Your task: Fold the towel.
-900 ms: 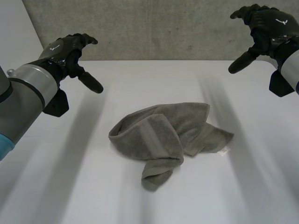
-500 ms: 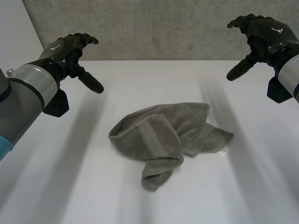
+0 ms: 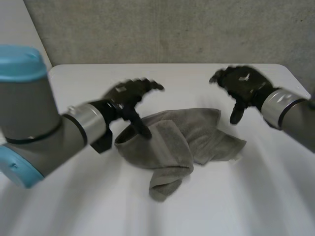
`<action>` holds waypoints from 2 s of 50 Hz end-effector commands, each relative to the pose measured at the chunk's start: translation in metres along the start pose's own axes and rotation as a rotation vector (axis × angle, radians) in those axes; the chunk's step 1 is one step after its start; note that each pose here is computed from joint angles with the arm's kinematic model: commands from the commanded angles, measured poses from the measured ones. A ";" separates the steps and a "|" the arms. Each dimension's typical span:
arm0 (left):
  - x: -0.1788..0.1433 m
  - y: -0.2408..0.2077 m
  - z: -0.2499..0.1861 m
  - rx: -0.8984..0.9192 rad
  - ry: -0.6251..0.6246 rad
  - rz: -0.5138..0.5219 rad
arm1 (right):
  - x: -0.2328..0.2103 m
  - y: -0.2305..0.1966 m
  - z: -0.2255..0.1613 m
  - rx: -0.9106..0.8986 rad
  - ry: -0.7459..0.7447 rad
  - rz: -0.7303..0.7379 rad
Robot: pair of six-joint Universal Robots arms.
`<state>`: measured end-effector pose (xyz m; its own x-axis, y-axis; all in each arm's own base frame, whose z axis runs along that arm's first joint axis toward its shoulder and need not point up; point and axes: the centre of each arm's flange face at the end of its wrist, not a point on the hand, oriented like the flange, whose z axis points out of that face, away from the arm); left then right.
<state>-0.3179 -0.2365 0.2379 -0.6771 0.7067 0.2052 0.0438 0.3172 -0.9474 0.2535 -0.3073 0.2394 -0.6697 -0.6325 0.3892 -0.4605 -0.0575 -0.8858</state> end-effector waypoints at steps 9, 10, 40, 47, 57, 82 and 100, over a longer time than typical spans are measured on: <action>0.004 0.090 0.028 -0.218 -0.070 0.358 | -0.057 0.089 0.055 -0.067 -0.111 -0.071; 0.004 0.090 0.028 -0.218 -0.071 0.358 | -0.057 0.089 0.055 -0.067 -0.111 -0.071; -0.062 0.007 0.012 0.097 -0.326 -0.194 | 0.008 -0.054 0.037 0.443 -0.083 0.352; -0.080 0.040 0.016 -0.001 -0.371 -0.266 | -0.009 -0.025 0.084 0.423 -0.144 0.312; -0.144 0.044 0.008 0.000 -0.525 -0.314 | -0.044 0.014 0.104 0.295 -0.171 0.270; -0.011 0.043 0.003 -0.044 -0.168 -0.096 | -0.012 0.031 -0.011 0.036 -0.005 0.317; 0.024 0.104 0.024 -0.137 -0.228 0.397 | -0.031 0.077 0.003 -0.051 -0.033 0.282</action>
<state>-0.3435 -0.1952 0.1502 -0.7435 0.6624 -0.0916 0.3287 0.2428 -0.9127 0.2367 -0.2880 0.1699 -0.7622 -0.6392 0.1021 -0.2748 0.1767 -0.9451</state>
